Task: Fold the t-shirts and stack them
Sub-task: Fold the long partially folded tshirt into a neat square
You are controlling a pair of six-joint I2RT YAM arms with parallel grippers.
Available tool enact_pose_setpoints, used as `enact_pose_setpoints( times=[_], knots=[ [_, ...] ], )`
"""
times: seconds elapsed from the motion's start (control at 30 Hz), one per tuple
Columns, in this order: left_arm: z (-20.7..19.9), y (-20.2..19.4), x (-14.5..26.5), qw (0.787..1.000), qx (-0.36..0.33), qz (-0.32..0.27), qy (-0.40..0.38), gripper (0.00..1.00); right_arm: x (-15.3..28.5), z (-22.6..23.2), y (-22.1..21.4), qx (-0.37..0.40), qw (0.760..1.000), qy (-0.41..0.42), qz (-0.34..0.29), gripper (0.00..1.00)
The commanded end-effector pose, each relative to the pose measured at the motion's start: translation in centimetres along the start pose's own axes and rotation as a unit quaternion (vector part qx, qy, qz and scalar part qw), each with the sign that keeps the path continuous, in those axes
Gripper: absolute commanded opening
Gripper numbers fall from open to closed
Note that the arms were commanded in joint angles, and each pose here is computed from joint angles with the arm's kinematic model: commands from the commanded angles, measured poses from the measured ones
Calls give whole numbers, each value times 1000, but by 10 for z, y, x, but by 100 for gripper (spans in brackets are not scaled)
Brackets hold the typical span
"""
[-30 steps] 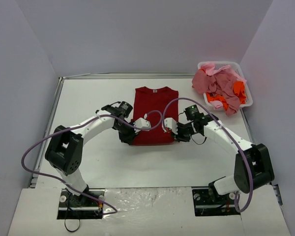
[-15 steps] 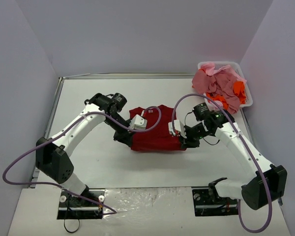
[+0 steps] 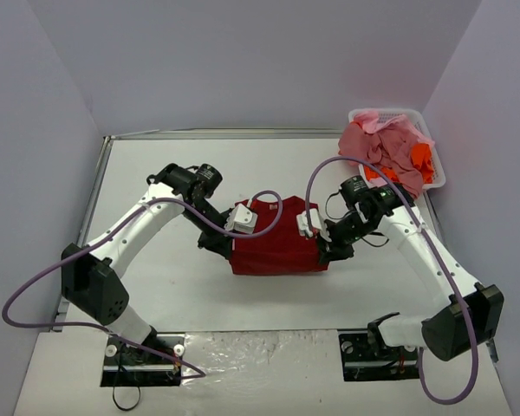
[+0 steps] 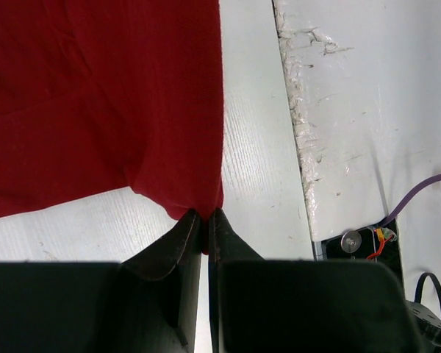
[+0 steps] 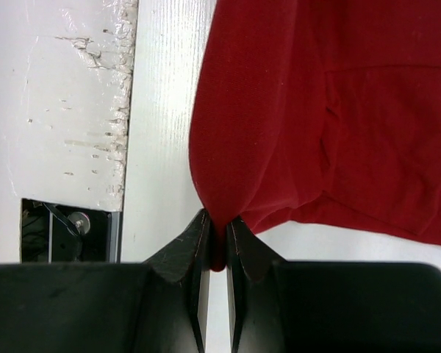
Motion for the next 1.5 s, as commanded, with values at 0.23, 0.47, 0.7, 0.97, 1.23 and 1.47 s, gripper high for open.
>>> enact_pose_setpoints(
  times=[0.23, 0.47, 0.7, 0.97, 1.23, 1.47],
  knots=[
    [-29, -2, 27, 998, 60, 29, -9, 2, 3, -17, 5, 8, 1000, 4, 8, 0],
    [-12, 1, 29, 997, 65, 34, 6, 2, 8, -33, 8, 10, 1000, -12, 11, 0],
    [13, -1, 28, 996, 69, 46, 36, 2, 12, -48, 1, -1, 1000, -26, 17, 0],
    [39, 2, 31, 994, 75, 45, 66, 2, 17, -66, -5, 1, 999, -41, 6, 0],
    [60, 6, 34, 992, 71, 57, 83, 2, 18, -91, -10, -8, 999, -43, -3, 0],
    [81, -2, 33, 991, 73, 67, 94, 2, 12, -122, -16, -16, 999, -38, -3, 0]
  ],
)
Point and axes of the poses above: each gripper's point midway between its finger pads, its own x axis back along the fingers, its own z axis along the line the jaws close on, y = z × x, the point moved 1 cm from there along x, back along the fingers, and after that the axes turned 1 degree about -x, right-handed, at the moved point
